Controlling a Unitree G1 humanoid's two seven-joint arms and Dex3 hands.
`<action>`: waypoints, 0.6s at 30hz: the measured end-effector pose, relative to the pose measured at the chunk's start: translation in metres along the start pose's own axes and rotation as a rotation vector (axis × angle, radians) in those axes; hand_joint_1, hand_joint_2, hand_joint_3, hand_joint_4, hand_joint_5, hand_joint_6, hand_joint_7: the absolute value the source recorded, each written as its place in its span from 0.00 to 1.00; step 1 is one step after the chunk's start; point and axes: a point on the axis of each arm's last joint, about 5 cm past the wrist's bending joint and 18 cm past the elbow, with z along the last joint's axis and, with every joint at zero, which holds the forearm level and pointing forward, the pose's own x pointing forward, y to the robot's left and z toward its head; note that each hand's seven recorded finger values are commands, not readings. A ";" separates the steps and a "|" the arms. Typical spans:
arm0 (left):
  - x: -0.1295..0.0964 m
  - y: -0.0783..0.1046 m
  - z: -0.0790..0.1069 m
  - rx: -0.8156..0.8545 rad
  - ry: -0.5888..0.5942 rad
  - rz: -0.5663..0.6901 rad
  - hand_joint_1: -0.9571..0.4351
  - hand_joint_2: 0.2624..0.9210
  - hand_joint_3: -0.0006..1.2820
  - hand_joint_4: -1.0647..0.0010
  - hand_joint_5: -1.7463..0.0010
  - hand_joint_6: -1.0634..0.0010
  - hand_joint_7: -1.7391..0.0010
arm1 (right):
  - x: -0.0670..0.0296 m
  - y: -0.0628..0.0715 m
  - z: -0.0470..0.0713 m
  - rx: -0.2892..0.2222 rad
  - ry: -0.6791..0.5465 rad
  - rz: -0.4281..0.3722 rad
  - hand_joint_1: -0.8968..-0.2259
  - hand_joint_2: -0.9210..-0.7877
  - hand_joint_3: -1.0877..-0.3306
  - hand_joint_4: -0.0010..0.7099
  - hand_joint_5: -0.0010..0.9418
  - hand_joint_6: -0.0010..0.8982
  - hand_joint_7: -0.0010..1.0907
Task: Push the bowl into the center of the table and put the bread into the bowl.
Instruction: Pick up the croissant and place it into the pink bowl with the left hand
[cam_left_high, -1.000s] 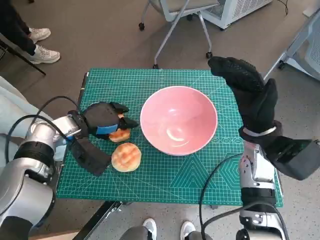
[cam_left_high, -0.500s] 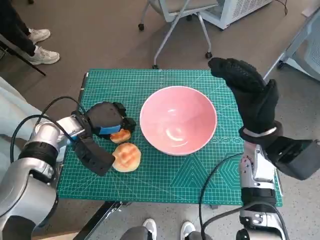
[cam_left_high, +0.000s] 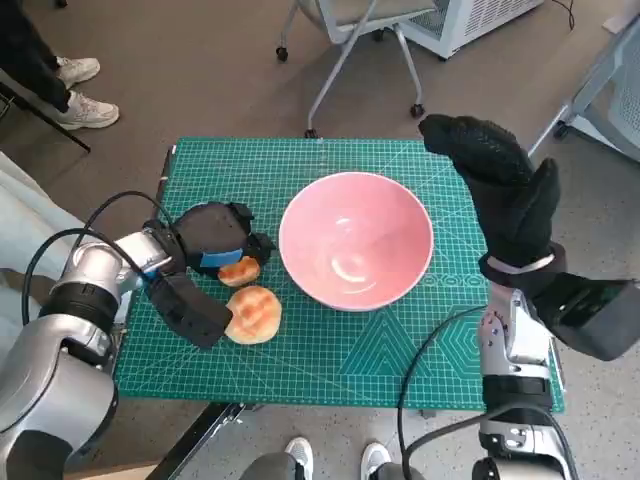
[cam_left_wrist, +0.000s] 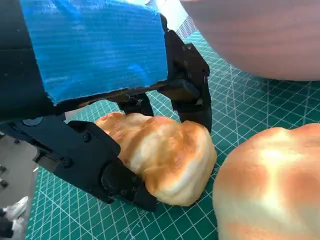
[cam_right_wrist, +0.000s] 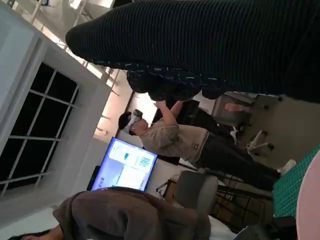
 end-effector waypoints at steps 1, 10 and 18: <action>0.000 0.000 0.000 -0.003 0.002 -0.001 0.69 1.00 0.06 0.37 0.38 0.40 0.29 | 0.0000 0.000 0.000 0.000 0.000 0.000 0.32 0.00 0.48 0.26 0.00 0.00 0.56; -0.007 0.008 -0.009 -0.086 0.053 -0.007 0.69 1.00 0.07 0.37 0.37 0.43 0.27 | -0.0001 0.000 0.000 0.001 0.000 0.002 0.31 0.00 0.48 0.26 0.00 0.00 0.56; -0.023 0.040 -0.025 -0.162 0.069 0.152 0.69 1.00 0.06 0.36 0.38 0.41 0.27 | -0.0001 0.000 0.000 0.002 0.001 0.003 0.31 0.00 0.48 0.26 0.00 0.00 0.56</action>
